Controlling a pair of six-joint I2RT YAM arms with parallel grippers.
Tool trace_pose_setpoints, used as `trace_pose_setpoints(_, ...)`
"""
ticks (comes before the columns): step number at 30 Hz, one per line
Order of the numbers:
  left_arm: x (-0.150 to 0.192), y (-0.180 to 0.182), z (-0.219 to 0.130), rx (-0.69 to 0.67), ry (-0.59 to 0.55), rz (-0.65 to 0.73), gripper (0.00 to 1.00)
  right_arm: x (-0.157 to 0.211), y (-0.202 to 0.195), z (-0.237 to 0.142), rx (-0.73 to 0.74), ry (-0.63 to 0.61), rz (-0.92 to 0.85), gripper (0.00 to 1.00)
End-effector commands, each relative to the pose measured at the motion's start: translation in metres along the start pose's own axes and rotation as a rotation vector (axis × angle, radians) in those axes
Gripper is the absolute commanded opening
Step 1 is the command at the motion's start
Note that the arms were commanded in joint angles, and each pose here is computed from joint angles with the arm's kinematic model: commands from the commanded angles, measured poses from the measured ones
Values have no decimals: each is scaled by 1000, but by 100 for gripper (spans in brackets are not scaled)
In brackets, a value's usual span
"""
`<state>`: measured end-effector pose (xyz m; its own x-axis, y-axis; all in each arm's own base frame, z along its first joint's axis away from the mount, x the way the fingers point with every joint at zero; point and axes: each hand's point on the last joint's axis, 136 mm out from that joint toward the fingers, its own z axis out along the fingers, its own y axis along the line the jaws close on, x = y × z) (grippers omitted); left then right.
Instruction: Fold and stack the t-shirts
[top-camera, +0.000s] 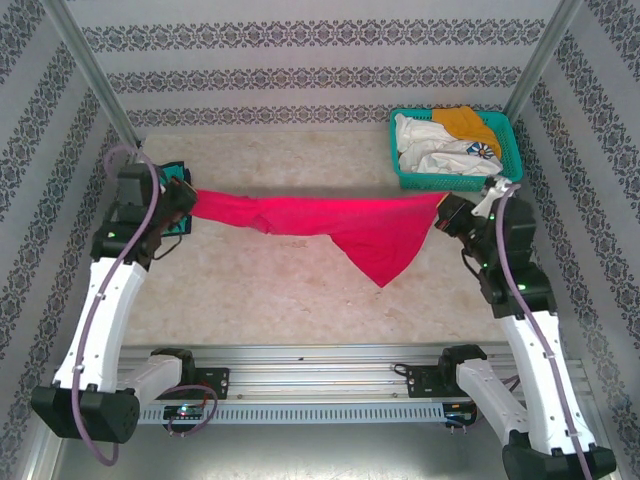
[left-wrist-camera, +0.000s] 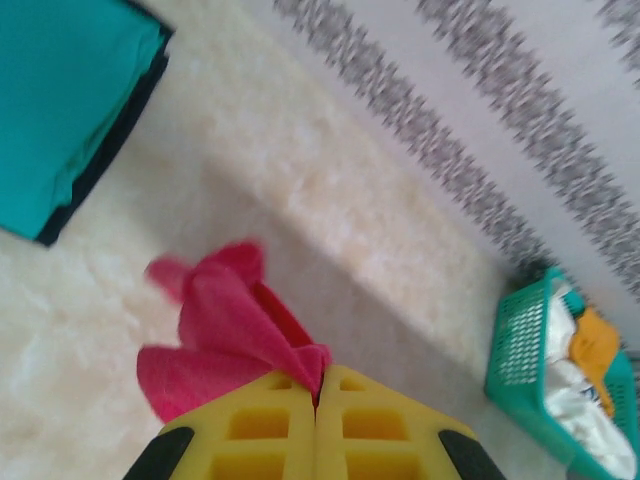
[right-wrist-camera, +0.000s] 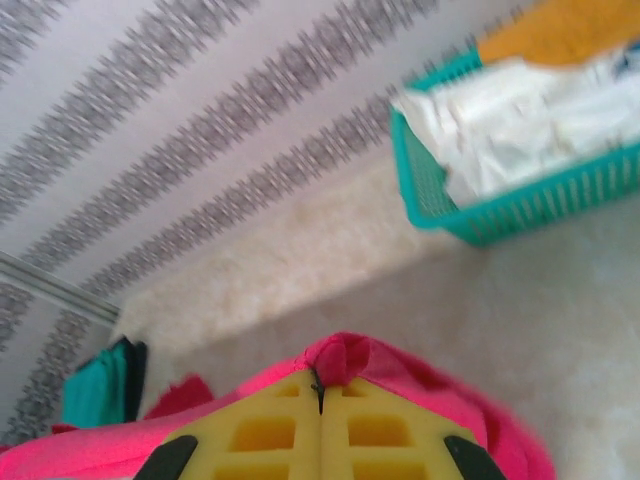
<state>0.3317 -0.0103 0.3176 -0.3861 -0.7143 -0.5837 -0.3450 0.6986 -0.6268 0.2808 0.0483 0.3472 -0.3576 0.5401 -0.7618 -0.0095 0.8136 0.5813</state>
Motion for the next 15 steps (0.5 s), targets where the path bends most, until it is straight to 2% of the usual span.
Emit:
trace_pose_setpoints(1,-30,-7,-33,-30,-94,54,0,-32,18,-22,-7,-76,-95,0)
trace_pose_setpoints(4,-49,-22,-52,-4,-155,66,0,-58,31,-36,-7,-139,-136,0)
trace_pose_setpoints(8,-69,-41,-66,31,-206,85,0,-79,46,-36,-17,-163,-170,0)
trace_pose_setpoints(10,-76,-46,-62,28,-212,92,0,-84,49,-27,-20,-159,-182,0)
trace_pose_setpoints(15,-86,-56,-19,15,-182,97,0,-93,48,17,-2,-135,-209,0)
